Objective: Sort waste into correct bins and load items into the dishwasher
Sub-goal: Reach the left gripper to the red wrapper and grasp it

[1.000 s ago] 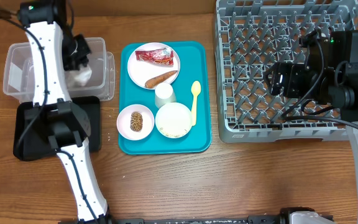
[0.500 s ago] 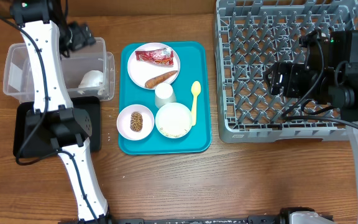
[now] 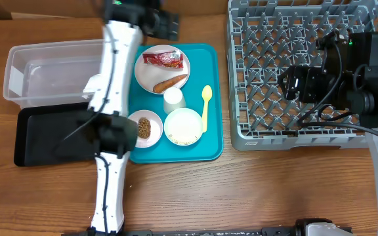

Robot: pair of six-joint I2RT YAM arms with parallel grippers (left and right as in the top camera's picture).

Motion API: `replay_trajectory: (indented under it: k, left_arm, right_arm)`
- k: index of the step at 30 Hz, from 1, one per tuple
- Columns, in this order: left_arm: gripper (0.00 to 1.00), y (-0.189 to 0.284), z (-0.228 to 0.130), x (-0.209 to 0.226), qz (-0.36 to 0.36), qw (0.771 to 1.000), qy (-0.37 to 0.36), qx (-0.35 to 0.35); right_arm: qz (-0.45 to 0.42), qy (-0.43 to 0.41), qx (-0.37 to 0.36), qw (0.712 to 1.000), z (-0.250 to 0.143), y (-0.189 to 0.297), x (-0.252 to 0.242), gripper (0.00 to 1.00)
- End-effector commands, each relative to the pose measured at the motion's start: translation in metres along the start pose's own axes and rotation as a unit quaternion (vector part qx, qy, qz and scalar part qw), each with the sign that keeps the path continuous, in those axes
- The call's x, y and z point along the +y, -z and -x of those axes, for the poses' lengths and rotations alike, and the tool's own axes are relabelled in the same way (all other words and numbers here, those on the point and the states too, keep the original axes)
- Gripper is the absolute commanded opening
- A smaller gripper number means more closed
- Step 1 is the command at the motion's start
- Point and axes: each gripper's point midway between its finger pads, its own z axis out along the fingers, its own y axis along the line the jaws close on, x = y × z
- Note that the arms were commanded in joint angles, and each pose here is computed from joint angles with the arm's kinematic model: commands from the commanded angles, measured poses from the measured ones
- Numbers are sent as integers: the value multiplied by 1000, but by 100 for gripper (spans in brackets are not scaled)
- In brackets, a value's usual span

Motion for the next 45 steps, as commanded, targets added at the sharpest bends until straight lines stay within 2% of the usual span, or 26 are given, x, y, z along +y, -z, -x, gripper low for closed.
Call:
replay_trajectory:
  k: [1, 8, 16, 23, 27, 30, 33, 37, 41, 45]
  left_arm:
    - [100, -29, -16, 15, 48, 999, -3, 24]
    - [100, -67, -34, 23, 58, 996, 62, 34]
    - [100, -108, -66, 28, 65, 992, 90, 54]
    - [100, -125, -88, 29, 69, 989, 114, 70]
    - [92, -130, -96, 30, 70, 988, 114, 79]
    - [79, -131, -99, 30, 71, 986, 123, 83]
    - [77, -129, -97, 30, 71, 987, 124, 80]
    - [83, -107, -72, 25, 45, 992, 93, 69]
    - [89, -66, -43, 9, -2, 998, 5, 57]
    - [93, -41, -40, 6, -11, 995, -78, 67]
  right_arm:
    - [5, 1, -17, 1000, 7, 10, 4, 91]
    - [4, -1, -10, 1000, 3, 8, 3, 91]
    - [2, -7, 11, 1000, -2, -3, -1, 91]
    - [-1, -14, 32, 999, -4, -15, -5, 90]
    - [-1, -14, 33, 999, -4, -15, -5, 90]
    - [-1, -14, 34, 999, -5, -15, -5, 90]
    - [-1, -14, 34, 999, -5, -15, -5, 90]
    - [-1, -14, 34, 999, -5, -15, -5, 90]
    - [-1, -14, 34, 999, -5, -15, -5, 90]
    - [-1, -14, 34, 999, -5, -15, -5, 90]
